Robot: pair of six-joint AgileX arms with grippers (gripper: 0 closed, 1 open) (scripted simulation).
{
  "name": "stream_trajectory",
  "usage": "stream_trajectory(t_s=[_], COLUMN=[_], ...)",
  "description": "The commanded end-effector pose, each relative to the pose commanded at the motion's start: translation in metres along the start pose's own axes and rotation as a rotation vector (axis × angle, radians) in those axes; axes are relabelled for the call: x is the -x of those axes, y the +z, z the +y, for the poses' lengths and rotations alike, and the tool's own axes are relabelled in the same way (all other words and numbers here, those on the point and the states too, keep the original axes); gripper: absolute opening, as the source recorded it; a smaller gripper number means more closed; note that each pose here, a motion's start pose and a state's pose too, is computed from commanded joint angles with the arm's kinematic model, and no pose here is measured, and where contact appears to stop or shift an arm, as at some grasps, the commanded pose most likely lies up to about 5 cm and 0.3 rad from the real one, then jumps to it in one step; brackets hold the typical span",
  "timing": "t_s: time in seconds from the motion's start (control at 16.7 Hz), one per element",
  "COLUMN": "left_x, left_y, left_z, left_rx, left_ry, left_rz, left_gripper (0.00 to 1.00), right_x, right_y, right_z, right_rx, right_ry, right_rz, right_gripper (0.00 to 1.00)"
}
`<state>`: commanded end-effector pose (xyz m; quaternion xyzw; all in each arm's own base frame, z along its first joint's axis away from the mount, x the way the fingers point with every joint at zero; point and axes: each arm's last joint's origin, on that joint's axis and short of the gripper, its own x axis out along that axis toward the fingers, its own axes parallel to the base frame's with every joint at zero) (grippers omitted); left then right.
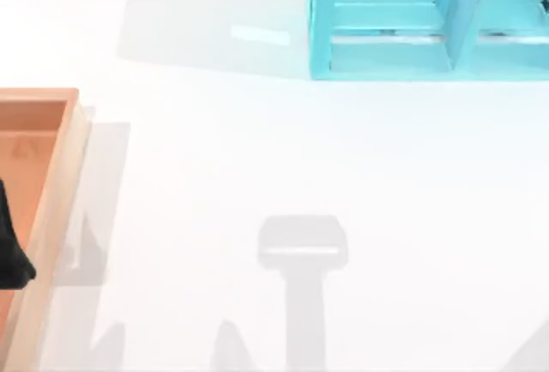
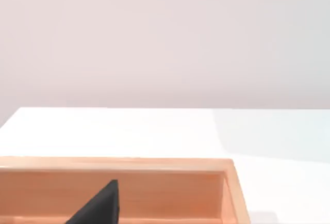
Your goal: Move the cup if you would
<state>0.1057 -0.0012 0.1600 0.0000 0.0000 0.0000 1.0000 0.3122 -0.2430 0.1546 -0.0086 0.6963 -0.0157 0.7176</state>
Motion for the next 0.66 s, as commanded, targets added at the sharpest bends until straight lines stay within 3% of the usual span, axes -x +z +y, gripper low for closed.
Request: stream_trajectory(t_s=[0.3, 0.66], left_x=[0.0, 0.0], left_y=[0.0, 0.0], left_z=[0.0, 0.0], left_rx=[0.0, 0.0], left_ry=[0.0, 0.0], left_rz=[0.0, 0.0], left_gripper=[1.0, 1.0], right_x=[0.0, 0.0], right_y=[0.0, 0.0], right_z=[0.0, 0.0], right_rx=[0.0, 0.0], right_ry=[0.0, 0.0], right_rz=[0.0, 0.0], right_gripper=[0.98, 1.0])
